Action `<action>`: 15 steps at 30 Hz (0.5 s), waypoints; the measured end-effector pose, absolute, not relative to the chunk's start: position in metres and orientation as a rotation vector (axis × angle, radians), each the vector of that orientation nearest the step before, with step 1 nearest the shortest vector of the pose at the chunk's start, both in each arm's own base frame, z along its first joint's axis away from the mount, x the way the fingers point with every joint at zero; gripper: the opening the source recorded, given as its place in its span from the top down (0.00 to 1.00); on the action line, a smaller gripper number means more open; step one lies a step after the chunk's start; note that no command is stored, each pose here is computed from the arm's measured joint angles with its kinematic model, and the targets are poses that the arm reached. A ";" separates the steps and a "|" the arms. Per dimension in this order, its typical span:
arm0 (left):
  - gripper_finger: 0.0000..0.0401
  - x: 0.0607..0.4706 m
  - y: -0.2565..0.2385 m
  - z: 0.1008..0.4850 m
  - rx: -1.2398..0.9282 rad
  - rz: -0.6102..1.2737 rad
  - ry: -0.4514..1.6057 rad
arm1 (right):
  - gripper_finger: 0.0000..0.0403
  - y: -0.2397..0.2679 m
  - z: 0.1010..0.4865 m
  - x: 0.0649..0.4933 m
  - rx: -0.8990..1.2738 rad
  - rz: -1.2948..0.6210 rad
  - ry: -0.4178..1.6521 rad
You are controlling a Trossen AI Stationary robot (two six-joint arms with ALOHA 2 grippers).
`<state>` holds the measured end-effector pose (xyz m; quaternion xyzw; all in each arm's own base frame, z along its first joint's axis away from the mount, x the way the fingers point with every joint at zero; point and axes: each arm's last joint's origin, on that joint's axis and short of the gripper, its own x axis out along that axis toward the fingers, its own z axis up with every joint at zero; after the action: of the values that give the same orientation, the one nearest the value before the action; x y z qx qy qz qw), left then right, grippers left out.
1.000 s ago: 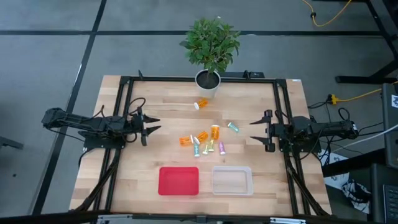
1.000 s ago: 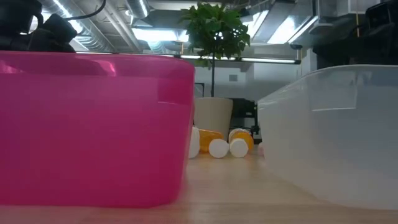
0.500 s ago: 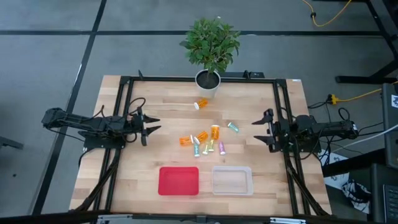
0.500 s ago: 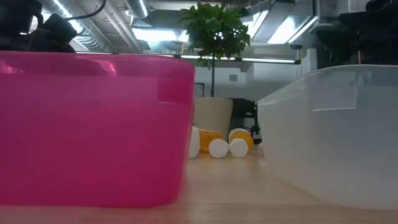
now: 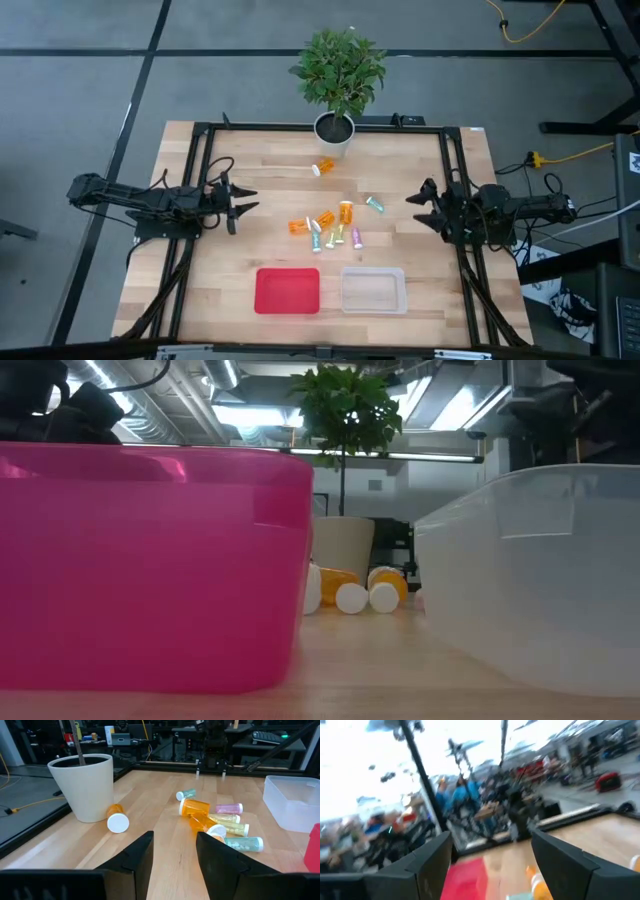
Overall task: Pick and place medicine bottles into bin by pill shape (circle, oval)
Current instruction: Put the bottom left large orange pill bottle into the red bin
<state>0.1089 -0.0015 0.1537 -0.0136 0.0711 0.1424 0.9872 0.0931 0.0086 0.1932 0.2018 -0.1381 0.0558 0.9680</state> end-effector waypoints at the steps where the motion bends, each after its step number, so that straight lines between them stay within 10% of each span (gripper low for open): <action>1: 0.65 0.109 -0.002 0.154 -0.027 0.286 0.143 | 0.31 0.008 0.195 0.093 0.414 0.083 -0.305; 15: 0.65 0.109 -0.002 0.154 -0.027 0.286 0.143 | 0.31 -0.003 0.194 0.091 0.199 -0.320 -0.318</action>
<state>0.1089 -0.0015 0.1536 -0.0136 0.0710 0.1425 0.9871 0.0913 -0.0027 0.1937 0.0983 -0.1576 -0.1582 0.9698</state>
